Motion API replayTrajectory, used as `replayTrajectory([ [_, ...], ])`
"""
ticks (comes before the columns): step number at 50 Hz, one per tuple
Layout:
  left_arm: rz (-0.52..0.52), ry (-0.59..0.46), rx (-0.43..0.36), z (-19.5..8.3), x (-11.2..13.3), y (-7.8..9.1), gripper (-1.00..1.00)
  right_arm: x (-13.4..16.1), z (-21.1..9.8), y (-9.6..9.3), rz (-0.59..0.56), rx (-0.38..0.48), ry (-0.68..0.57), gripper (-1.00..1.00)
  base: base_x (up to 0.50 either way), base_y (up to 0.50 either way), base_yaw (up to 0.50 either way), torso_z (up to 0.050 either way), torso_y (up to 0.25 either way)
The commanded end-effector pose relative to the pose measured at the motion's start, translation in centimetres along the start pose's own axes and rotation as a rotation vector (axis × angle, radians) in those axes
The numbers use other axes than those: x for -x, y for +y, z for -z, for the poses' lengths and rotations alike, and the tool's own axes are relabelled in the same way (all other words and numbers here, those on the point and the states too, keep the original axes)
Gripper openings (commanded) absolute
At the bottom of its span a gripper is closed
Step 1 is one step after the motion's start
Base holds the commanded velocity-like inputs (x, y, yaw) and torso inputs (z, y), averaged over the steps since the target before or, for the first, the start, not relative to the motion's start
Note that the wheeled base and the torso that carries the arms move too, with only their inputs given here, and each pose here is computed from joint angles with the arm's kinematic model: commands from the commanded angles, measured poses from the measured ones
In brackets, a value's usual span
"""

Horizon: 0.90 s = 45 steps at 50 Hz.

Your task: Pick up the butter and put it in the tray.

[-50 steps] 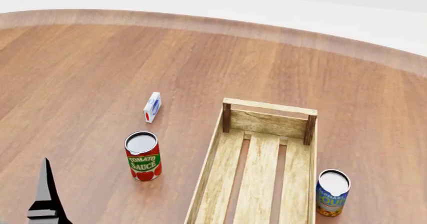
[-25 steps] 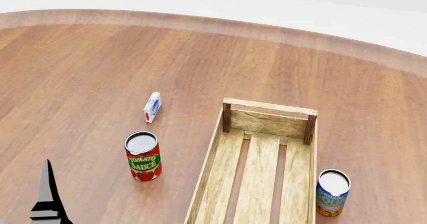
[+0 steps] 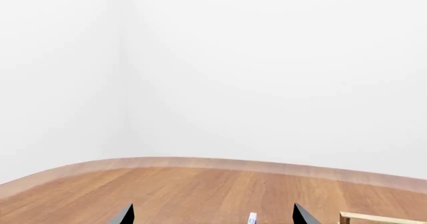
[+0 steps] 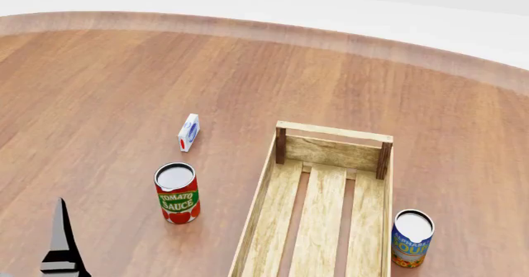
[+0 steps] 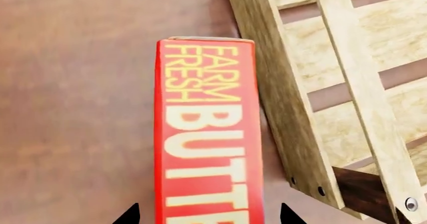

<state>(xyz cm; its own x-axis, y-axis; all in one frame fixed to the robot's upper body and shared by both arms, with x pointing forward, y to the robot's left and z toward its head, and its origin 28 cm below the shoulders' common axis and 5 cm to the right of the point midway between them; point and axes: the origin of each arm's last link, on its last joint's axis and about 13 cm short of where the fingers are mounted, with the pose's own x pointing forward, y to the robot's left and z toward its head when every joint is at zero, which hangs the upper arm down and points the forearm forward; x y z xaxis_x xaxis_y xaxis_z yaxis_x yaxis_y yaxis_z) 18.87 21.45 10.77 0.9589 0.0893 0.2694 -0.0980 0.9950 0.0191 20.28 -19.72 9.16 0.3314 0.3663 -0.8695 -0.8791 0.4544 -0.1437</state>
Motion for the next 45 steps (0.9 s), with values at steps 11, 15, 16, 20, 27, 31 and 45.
replayTrajectory([
  [11,0.016,0.0,0.017,0.2,-0.2,-0.1,1.0,-2.3,1.4,0.8,-0.04,-0.025,-0.031,1.0,0.0,0.0,0.0,0.0,0.0],
  [15,0.016,0.001,0.016,0.3,-0.2,-0.1,1.0,-2.7,1.9,1.1,-0.05,-0.029,-0.02,1.0,0.0,0.0,0.0,0.0,0.0],
  [16,0.016,0.002,0.017,0.3,-0.2,-0.1,1.0,-2.7,1.9,1.2,-0.05,-0.032,-0.02,1.0,0.0,0.0,0.0,0.0,0.0],
  [20,0.017,0.002,0.017,0.3,-0.2,-0.1,1.0,-2.5,1.9,1.2,-0.045,-0.028,-0.019,-1.0,0.0,0.0,0.0,0.0,0.0],
  [27,0.019,0.003,0.019,0.3,-0.2,-0.2,1.0,-2.3,1.8,1.2,-0.04,-0.026,-0.021,-1.0,0.0,0.0,0.0,0.0,0.0],
  [31,0.02,0.003,0.02,0.3,-0.2,-0.2,1.0,-2.1,1.4,1.1,-0.026,-0.017,-0.028,-1.0,0.0,0.0,0.0,0.0,0.0],
  [45,0.014,-0.002,0.027,0.1,-0.2,0.0,1.0,-1.1,-0.6,1.3,-0.033,0.05,-0.049,-1.0,0.0,0.0,0.0,0.0,0.0],
])
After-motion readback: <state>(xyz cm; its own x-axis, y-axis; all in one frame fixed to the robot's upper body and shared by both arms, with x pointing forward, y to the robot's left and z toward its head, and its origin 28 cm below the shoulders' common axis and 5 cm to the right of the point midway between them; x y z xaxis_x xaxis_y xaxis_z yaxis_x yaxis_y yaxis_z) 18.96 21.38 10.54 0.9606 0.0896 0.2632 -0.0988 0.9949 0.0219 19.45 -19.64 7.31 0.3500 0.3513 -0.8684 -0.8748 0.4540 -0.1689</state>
